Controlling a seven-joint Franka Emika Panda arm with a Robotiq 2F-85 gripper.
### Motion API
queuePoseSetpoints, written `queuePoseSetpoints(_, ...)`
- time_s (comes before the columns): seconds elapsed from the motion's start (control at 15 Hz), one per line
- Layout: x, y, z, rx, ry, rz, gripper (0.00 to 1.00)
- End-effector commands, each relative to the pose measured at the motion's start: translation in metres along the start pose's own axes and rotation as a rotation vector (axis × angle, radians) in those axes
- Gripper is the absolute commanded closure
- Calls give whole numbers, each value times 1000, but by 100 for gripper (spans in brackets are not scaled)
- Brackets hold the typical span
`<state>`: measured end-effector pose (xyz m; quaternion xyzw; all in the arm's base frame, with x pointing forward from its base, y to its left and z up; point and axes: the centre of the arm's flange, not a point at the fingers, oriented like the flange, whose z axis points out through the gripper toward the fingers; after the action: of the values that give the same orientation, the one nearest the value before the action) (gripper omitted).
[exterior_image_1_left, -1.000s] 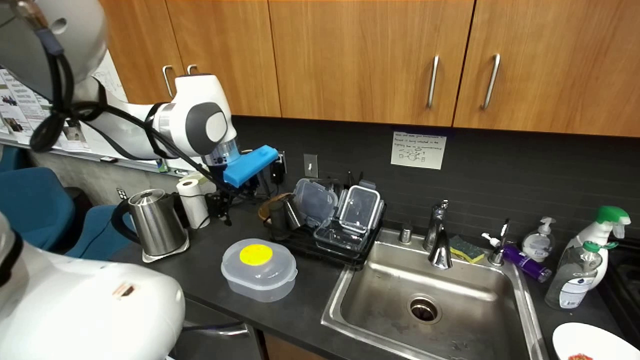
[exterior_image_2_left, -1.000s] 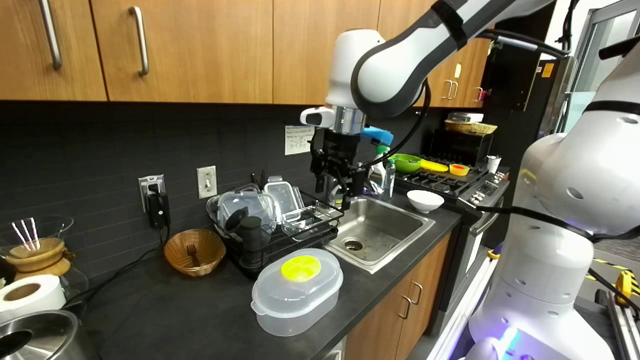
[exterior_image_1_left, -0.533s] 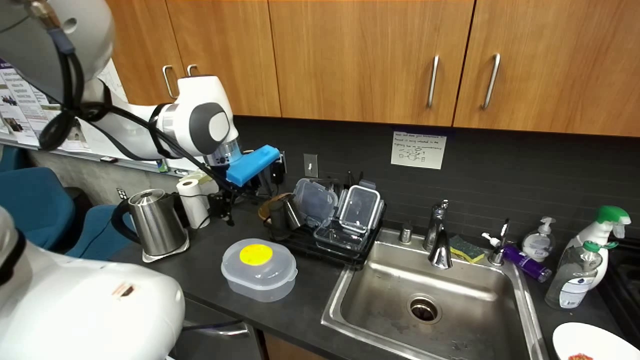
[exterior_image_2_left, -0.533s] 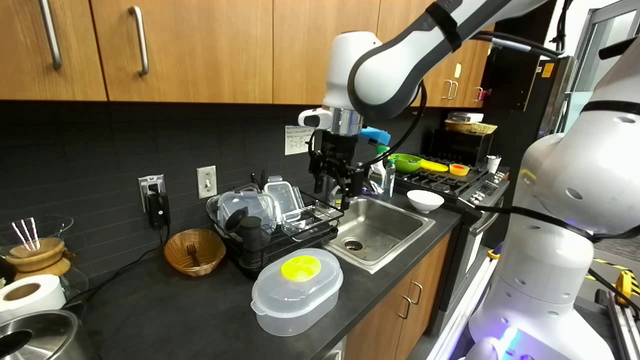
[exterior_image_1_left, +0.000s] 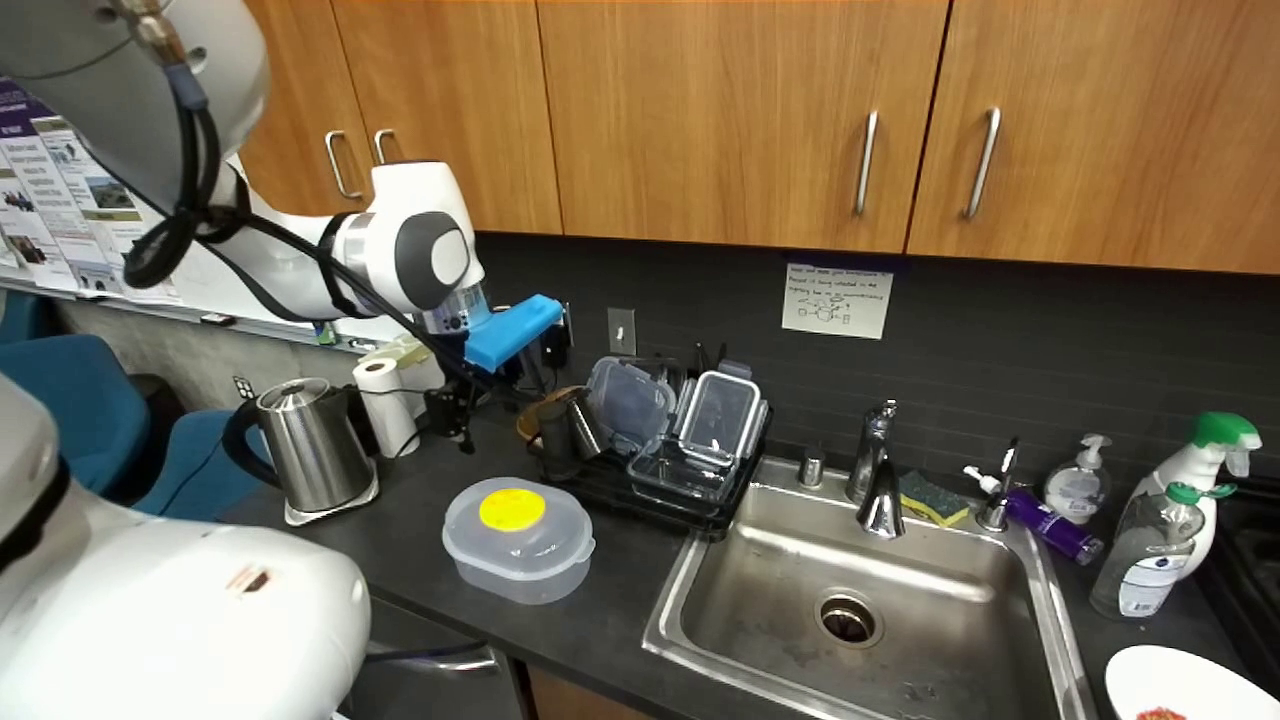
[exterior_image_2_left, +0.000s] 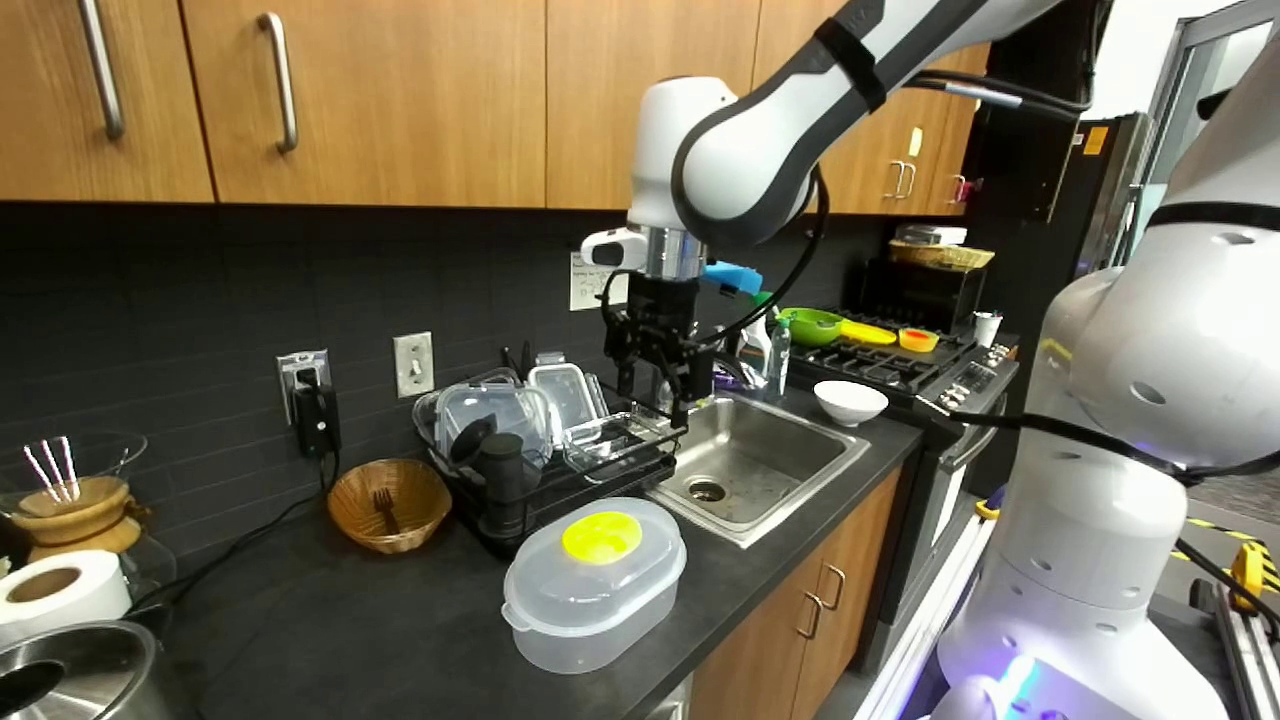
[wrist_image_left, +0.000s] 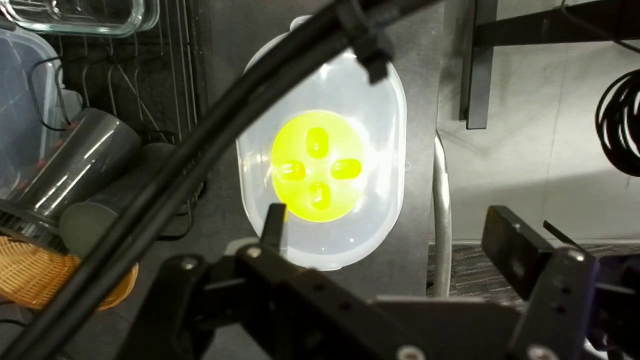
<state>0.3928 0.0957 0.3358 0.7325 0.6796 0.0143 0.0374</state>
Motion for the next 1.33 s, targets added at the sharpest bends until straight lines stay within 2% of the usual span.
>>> queuePoseSetpoints(0.0,8,18,12,18,5,-37,0)
queuePoseSetpoints(0.8,27,32,31,46,3,-112,0)
queuePoseSetpoints(1.27,26,40,45,59,38,-115,0)
